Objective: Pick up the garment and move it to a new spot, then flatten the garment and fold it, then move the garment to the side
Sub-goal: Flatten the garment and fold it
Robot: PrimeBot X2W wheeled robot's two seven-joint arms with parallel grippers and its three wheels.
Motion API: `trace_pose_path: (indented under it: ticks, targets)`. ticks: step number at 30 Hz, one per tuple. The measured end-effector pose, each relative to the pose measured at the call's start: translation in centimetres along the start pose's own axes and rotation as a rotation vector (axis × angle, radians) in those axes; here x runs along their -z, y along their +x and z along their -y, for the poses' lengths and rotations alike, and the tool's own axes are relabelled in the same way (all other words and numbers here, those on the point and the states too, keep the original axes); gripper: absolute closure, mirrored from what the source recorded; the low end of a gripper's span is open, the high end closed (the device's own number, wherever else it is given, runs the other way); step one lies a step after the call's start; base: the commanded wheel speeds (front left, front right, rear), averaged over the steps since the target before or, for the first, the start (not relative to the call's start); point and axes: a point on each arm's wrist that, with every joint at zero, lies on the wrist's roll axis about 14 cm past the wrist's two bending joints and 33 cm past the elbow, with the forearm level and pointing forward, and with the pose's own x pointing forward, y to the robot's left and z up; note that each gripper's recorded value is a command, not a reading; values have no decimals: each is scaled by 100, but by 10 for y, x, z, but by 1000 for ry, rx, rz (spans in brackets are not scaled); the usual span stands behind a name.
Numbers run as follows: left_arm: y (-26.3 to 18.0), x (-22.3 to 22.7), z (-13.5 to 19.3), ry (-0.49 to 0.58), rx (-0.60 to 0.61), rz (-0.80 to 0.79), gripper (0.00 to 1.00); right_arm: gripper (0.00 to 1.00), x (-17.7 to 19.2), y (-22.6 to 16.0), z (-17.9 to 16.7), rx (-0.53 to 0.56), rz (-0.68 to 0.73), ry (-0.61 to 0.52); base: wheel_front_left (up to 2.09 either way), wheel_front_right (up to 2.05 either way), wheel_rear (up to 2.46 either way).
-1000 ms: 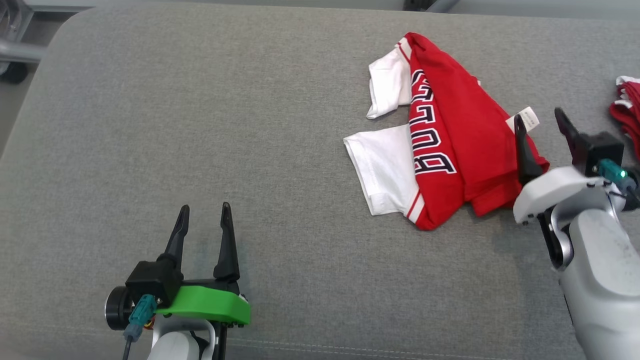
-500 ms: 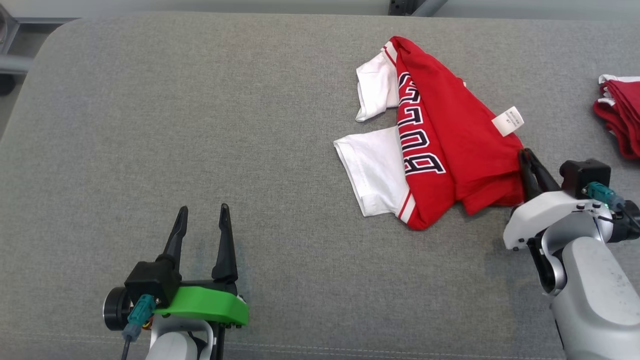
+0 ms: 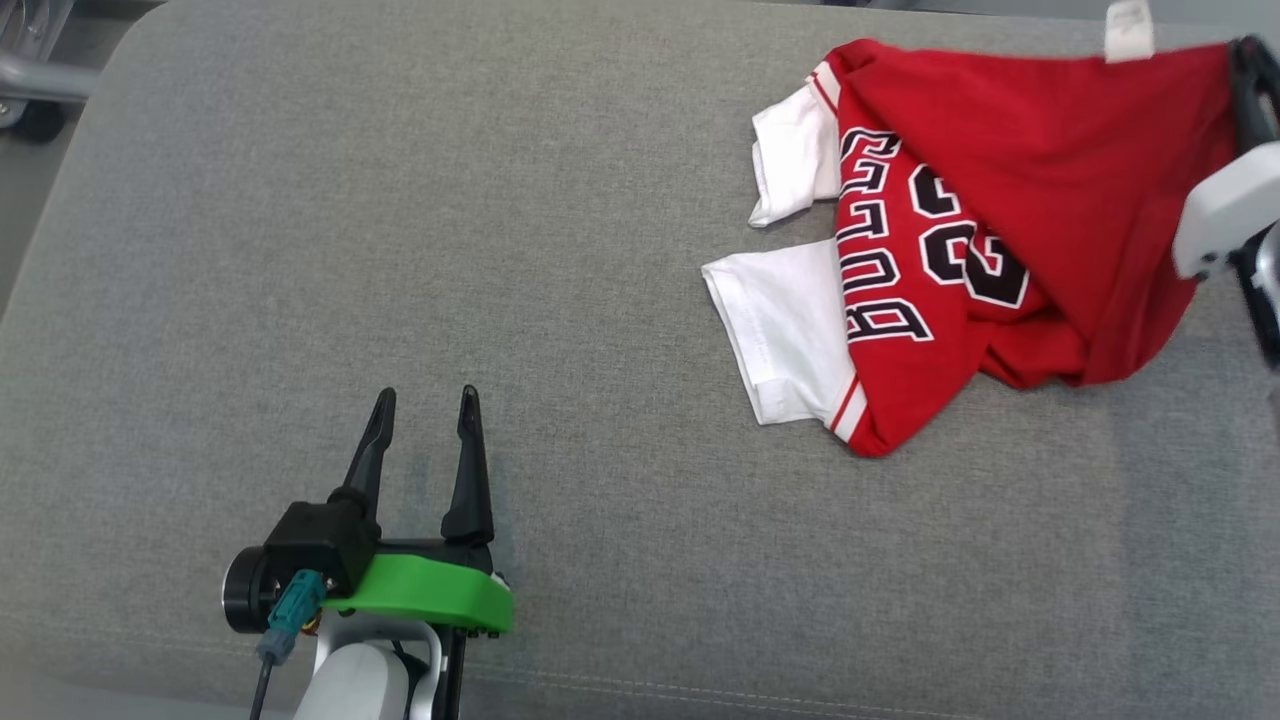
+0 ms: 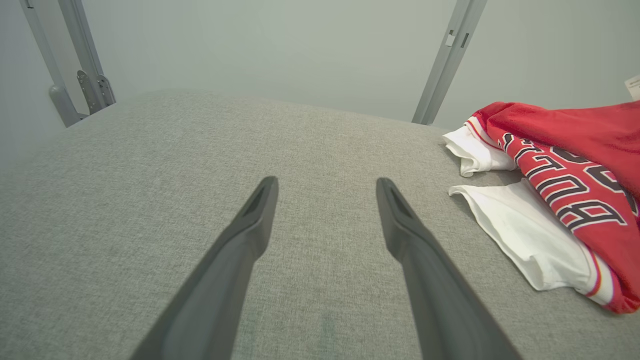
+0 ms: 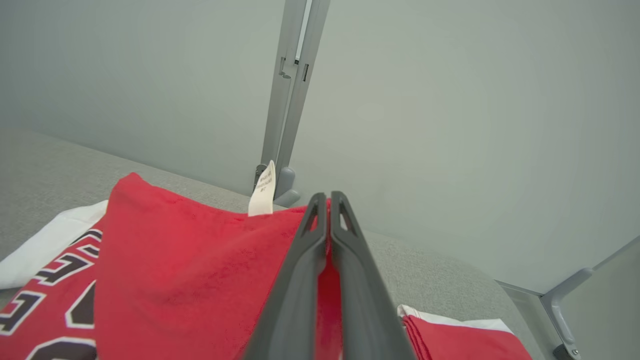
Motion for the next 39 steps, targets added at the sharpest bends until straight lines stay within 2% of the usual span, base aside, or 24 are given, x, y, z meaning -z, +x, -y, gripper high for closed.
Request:
trace_pose_path:
  ticks: [5, 10, 11, 12, 13, 14, 19, 27, 30, 33, 39]
  targets:
    - [3, 4, -7, 5, -18, -14, 0, 100, -17, 37, 25, 38, -2, -110, 0, 0, 0]
    - [7, 10, -12, 12, -31, -31, 0, 98, 5, 64, 24, 43, -52, -154, 0, 0, 0]
    - [8, 10, -14, 15, -36, -32, 0, 67, 9, 69, 20, 34, -51, -150, 0, 0, 0]
    - [9, 11, -16, 18, -40, -34, 0, 29, 16, 74, 15, 28, -56, -129, 0, 0, 0]
    - [10, 12, -18, 21, -46, -37, 0, 29, 24, 78, 9, 19, -71, -120, 0, 0, 0]
    - [10, 14, -21, 24, -52, -42, 0, 0, 30, 81, 3, 10, -71, -113, 0, 0, 0]
    - [10, 22, -30, 32, -84, -68, 0, 0, 56, 86, -34, -45, -60, -34, 0, 0, 0]
    - [15, 27, -12, 32, -20, -74, 0, 0, 50, 61, -52, -68, 15, 58, 0, 0, 0]
    - [18, 30, 3, 31, 32, -80, 0, 0, 35, 40, -55, -81, 83, 78, 0, 0, 0]
    - [22, 32, 20, 28, 90, -84, 0, 0, 35, 5, -61, -101, 104, 106, 0, 0, 0]
    - [33, 37, 55, 39, 212, -99, 0, 0, 34, -63, -52, -41, 123, 193, 0, 0, 0]
